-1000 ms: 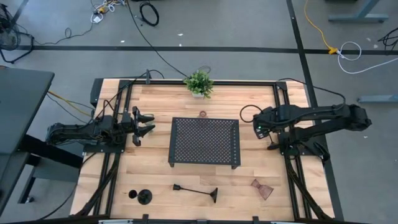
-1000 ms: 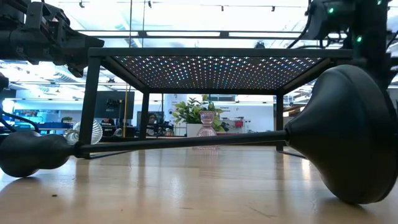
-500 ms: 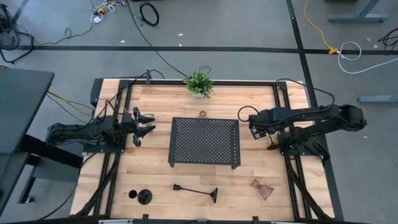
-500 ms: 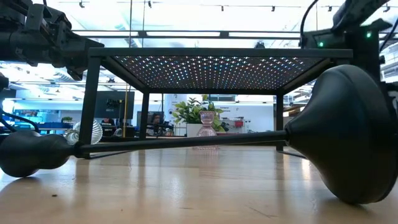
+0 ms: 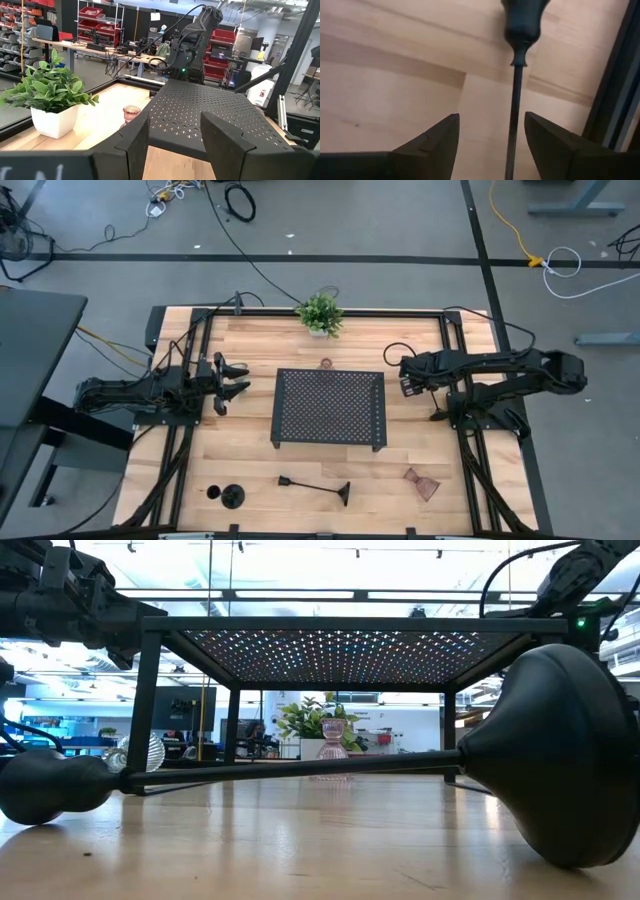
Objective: Pick & Place candle stick holders
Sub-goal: Put the top black candle holder on the shelf
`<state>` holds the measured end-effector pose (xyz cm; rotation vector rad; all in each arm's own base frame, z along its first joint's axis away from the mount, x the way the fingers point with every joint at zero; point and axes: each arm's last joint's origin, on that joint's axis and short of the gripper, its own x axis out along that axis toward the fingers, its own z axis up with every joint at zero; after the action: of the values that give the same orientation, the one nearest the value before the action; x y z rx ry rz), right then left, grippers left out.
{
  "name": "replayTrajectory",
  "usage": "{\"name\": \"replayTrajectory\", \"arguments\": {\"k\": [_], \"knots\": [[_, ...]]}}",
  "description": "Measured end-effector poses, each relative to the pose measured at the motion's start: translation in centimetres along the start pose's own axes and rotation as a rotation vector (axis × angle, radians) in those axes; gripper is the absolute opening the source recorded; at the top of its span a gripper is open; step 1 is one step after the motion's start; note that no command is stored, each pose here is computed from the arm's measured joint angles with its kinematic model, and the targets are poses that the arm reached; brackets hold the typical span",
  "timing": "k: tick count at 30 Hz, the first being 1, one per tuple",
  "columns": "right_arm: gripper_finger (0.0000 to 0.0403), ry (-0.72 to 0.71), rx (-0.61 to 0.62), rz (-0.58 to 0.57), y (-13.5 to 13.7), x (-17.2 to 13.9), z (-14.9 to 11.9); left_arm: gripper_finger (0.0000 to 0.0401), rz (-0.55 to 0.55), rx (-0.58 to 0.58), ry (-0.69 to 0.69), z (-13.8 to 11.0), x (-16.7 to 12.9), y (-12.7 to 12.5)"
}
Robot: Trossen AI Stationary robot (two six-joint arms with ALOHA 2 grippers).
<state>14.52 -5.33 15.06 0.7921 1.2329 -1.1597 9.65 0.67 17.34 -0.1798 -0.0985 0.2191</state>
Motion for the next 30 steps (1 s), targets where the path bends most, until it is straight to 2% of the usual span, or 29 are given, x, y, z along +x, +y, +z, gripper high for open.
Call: {"name": "replayTrajectory", "arguments": {"k": [10,15,22,30], "knots": [[0.0222,0.016,-0.014,-0.030,0.1,1.1,0.8,0.0179,0.000,0.001,0.001,0.0,0.0,0.0],[0.0203,0.037,-0.047,-0.057,0.7,2.2,1.2,0.0179,0.000,0.001,0.001,0.0,0.0,0.0],[0.0137,0.036,-0.063,-0.058,0.9,2.7,1.5,0.0179,0.000,0.001,0.001,0.0,0.0,0.0],[0.0033,0.036,-0.088,-0.051,1.0,2.8,1.5,0.0179,0.000,0.001,0.001,0.0,0.0,0.0]]}}
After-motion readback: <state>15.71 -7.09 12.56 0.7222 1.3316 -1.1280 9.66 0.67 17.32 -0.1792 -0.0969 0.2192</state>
